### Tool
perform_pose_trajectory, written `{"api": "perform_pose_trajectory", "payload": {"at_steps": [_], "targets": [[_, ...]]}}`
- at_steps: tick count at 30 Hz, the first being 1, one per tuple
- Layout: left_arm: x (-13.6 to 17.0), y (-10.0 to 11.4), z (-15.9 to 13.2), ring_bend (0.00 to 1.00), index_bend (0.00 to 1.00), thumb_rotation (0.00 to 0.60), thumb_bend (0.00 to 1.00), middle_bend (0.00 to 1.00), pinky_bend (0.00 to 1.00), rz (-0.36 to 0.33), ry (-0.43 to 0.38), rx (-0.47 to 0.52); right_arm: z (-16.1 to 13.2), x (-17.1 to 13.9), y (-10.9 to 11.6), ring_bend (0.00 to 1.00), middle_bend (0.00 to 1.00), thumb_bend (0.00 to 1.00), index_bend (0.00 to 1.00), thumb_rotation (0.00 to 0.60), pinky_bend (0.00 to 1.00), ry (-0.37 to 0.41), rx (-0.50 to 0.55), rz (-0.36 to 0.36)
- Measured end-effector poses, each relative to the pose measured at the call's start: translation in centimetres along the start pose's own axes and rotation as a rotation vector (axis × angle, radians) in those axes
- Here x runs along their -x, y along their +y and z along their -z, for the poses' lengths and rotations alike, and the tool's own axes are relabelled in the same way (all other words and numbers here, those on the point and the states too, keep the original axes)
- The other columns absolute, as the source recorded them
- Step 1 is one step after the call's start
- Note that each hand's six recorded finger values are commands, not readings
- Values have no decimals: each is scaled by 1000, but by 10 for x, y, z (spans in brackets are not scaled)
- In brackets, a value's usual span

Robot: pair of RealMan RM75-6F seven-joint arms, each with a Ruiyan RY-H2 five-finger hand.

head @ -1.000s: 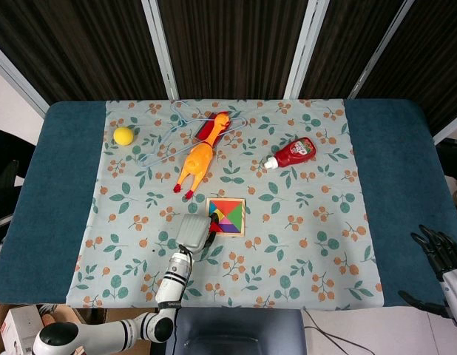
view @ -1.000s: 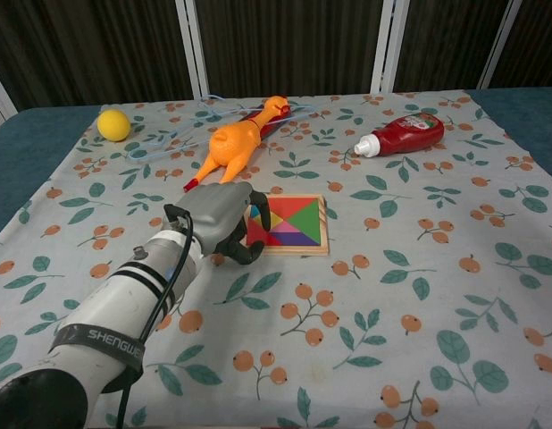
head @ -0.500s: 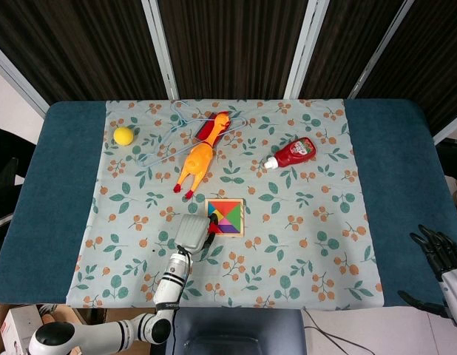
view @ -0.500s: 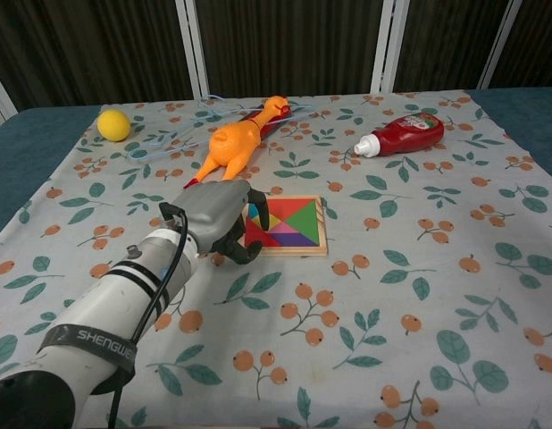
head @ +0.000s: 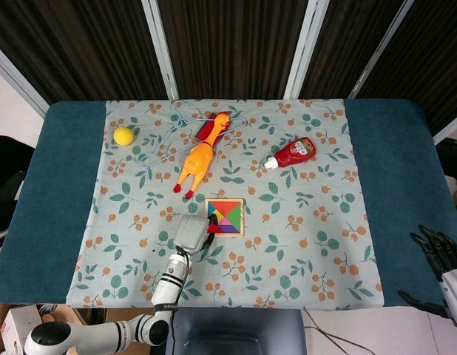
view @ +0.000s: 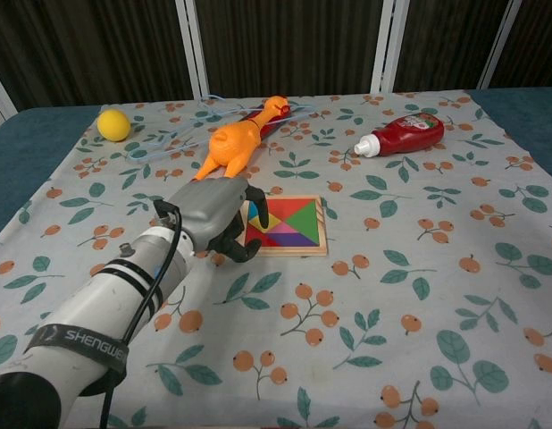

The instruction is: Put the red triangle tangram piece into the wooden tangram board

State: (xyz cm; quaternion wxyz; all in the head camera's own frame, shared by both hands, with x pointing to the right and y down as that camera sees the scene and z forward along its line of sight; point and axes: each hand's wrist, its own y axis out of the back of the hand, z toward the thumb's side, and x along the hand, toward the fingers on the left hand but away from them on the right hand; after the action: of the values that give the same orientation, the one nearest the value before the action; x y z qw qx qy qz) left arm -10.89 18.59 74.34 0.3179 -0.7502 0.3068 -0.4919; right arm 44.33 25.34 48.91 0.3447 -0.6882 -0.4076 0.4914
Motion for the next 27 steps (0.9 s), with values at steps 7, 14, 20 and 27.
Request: {"api": "perform_pose_trajectory", "payload": {"at_steps": [7,14,20,27], "targets": [[27,21,13,503,216,600,396,595,653,-43,-61,13,1,0,-1,0,0,202,0,600,0,-4,-7,-3],[99,57,94,1,35,600,394,63,168,-77,-69,-2,-3,2,-8,0,0,202,0,600,0,-8,-42,-19],[190,87,170,0,0,600,399,6,114,-158,13,66,-9,8,-20,0,0,202,0,600,0,-16,-89,-40],[250,102,219,0,0,600,395,0,110,-172,119,61,-16,19,-35,0,0,202,0,600,0,-29,-127,-68]]}}
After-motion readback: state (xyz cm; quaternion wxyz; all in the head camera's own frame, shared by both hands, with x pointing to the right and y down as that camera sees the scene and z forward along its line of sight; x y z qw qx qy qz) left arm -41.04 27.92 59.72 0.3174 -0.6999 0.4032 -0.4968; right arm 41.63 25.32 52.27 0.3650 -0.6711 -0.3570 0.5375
